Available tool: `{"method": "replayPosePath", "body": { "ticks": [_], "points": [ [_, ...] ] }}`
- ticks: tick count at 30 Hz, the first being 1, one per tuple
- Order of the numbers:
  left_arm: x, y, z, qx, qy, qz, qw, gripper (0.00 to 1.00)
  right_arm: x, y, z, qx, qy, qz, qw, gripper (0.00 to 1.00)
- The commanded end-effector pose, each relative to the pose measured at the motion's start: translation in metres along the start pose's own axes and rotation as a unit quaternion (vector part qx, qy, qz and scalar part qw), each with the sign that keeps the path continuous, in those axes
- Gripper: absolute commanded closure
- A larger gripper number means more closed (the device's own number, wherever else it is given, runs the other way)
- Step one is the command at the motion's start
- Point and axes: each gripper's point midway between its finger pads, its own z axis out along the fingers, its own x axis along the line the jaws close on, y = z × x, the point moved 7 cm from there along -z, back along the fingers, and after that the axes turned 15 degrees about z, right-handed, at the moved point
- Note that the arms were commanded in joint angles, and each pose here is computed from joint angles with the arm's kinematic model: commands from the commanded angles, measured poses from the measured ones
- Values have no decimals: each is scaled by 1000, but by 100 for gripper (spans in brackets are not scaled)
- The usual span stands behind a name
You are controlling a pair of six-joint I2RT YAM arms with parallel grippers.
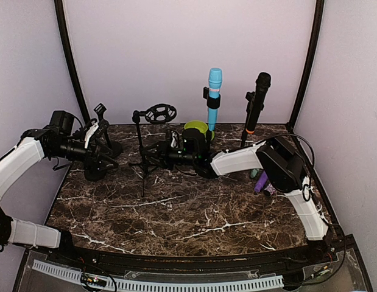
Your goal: Remove the microphone from the stand
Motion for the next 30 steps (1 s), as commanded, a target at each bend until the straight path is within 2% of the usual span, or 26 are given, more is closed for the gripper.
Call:
{"method": "replayPosePath", "body": {
  "ticks": [1, 9, 16, 22, 30],
  "points": [
    [-3, 5, -6, -3, 4, 9, 1000, 8, 12, -3, 8, 7, 25, -11, 1000, 62],
    [-3, 4, -6, -2, 4, 9, 1000, 8, 14, -2, 9, 3, 26, -15, 1000, 78],
    [-3, 4, -5, -3, 4, 9, 1000, 8, 13, -1, 2, -18, -4, -39, 999, 97],
    [-2, 4, -5, -3, 4, 6, 1000, 8, 16, 1, -1, -55, -74, -111, 990, 100],
    [-1, 4, -4, -2, 3, 4, 1000, 8, 22, -4, -4, -107, -148, -209, 961, 100]
  ]
}}
